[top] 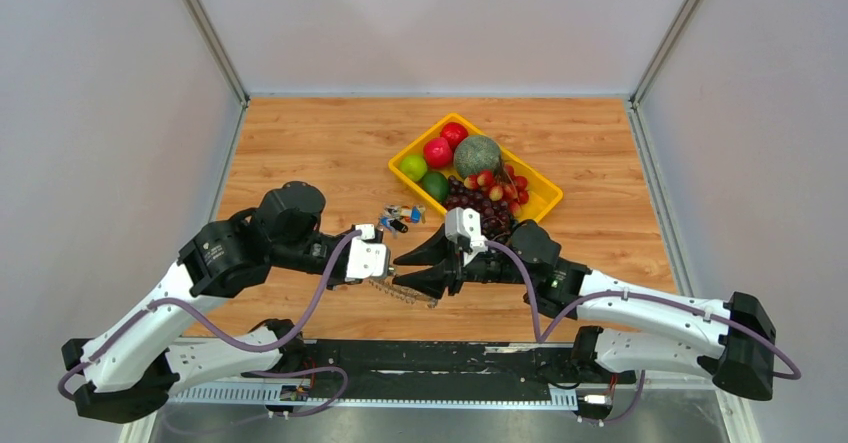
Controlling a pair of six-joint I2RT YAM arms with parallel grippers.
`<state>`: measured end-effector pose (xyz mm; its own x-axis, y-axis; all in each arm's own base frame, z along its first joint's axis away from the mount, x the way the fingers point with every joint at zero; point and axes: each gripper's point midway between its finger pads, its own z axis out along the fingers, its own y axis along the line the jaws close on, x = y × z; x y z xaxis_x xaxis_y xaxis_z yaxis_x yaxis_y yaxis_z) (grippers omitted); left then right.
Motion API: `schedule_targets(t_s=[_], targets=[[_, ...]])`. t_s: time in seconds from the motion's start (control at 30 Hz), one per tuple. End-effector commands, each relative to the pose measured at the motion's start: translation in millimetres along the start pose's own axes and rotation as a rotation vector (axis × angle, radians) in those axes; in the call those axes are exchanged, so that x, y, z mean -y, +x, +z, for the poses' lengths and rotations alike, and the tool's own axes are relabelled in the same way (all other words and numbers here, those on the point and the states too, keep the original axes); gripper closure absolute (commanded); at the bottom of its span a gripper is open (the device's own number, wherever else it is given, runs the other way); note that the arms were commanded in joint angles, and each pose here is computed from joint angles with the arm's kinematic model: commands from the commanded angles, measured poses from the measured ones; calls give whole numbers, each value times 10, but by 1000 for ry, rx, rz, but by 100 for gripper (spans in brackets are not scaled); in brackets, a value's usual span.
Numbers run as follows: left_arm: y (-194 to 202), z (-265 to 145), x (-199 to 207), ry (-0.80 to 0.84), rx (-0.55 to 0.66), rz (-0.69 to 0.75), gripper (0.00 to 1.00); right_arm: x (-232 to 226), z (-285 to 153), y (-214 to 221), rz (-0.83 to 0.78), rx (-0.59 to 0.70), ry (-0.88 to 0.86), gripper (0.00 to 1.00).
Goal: Remove the keys from the keyring
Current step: Remove the key from the keyring.
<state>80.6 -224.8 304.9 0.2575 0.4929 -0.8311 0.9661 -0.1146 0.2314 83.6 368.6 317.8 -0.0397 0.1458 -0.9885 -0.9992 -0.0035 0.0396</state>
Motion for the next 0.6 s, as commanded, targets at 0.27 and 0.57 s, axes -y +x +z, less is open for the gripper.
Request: schedule_targets(t_s=[0.27,0.57], targets=[[-247,-57,8,4,100,85,100,-125,71,-208,-20,41,-79,48],[-236,-19,90,54,105,86,100,-198,96,-245,-59,32,-122,50]])
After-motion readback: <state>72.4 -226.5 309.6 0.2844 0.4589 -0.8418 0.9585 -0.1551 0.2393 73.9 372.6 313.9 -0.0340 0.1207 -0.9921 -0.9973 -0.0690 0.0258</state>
